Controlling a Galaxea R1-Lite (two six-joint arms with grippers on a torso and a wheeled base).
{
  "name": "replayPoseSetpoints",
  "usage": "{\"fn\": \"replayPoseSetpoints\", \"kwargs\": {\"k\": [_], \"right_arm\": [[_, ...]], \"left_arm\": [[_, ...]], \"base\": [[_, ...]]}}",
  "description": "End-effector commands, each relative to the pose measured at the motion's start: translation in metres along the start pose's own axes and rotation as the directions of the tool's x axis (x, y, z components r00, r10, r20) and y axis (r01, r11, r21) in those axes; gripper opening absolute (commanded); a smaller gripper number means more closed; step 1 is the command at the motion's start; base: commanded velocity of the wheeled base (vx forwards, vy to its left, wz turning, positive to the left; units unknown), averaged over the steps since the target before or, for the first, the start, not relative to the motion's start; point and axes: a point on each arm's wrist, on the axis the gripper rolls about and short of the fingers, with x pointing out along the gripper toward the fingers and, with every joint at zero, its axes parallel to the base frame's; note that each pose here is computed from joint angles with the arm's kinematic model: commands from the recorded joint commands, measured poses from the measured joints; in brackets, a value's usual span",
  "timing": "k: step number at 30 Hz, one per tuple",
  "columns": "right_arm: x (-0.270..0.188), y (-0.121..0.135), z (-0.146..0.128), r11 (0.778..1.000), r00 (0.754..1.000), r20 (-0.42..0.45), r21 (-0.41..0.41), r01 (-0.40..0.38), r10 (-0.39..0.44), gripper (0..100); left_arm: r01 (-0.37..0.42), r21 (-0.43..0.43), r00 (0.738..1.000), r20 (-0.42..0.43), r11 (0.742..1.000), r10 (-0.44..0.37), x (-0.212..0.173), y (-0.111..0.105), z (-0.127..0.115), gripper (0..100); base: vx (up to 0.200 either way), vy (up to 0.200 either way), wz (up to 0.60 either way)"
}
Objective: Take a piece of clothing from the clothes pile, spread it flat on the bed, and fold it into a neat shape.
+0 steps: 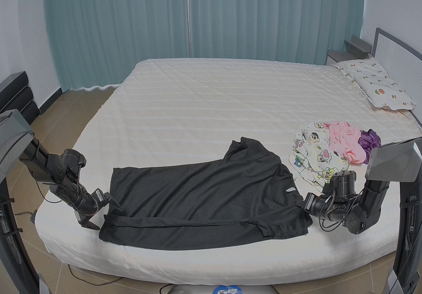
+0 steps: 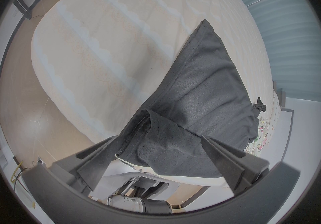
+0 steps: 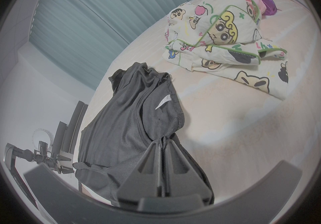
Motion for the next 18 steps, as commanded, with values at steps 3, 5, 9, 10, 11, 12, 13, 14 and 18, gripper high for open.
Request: {"fn": "replayPoseSetpoints", "kwargs": {"k": [3, 5, 9, 10, 11, 12, 13, 14, 18], "right_arm": [[-0.001, -0.001, -0.001, 1.0, 1.0, -0.005, 0.0, 0.005, -0.005, 0], [-0.002, 0.0, -0.001, 1.0, 1.0, -0.002, 0.0, -0.001, 0.001, 100], [-0.005, 0.003, 0.004, 1.0, 1.0, 0.023, 0.001, -0.016, 0.016, 100], [-0.005, 0.003, 0.003, 1.0, 1.0, 0.022, 0.002, -0.015, 0.015, 100], [-0.008, 0.002, 0.005, 1.0, 0.999, 0.033, 0.005, -0.016, 0.016, 100], [-0.009, 0.002, 0.006, 1.0, 0.999, 0.04, 0.005, -0.017, 0.017, 100], [-0.011, 0.001, 0.007, 1.0, 0.999, 0.048, 0.008, -0.018, 0.017, 100], [-0.012, 0.001, 0.007, 1.0, 0.999, 0.05, 0.008, -0.018, 0.017, 100], [-0.013, 0.002, 0.012, 0.998, 0.997, 0.077, 0.046, -0.033, 0.029, 100]], "left_arm": [[0.0, -0.001, 1.0, 0.0, 1.0, 0.0, 0.0, 0.0, 0.0, 100], [0.0, -0.001, 1.0, 0.0, 1.0, 0.0, 0.0, 0.0, 0.0, 100], [0.001, -0.001, 1.0, -0.001, 1.0, -0.001, 0.0, 0.0, 0.0, 100], [0.001, -0.001, 1.0, -0.001, 1.0, -0.001, 0.0, 0.0, 0.0, 100], [0.0, -0.001, 1.0, 0.0, 1.0, 0.0, 0.0, 0.0, 0.0, 100], [0.0, -0.002, 1.0, 0.0, 1.0, 0.0, 0.0, 0.001, 0.0, 100], [0.0, -0.001, 1.0, 0.0, 1.0, 0.0, 0.0, 0.0, 0.0, 100], [0.0, -0.001, 1.0, 0.0, 1.0, 0.0, 0.0, 0.0, 0.0, 100], [0.001, -0.001, 1.0, -0.001, 1.0, -0.001, 0.0, 0.0, 0.0, 100]], "base": [[0.0, 0.0, 0.0], [0.0, 0.0, 0.0], [0.0, 0.0, 0.0], [0.0, 0.0, 0.0], [0.0, 0.0, 0.0], [0.0, 0.0, 0.0], [0.0, 0.0, 0.0], [0.0, 0.0, 0.0], [0.0, 0.0, 0.0]]}}
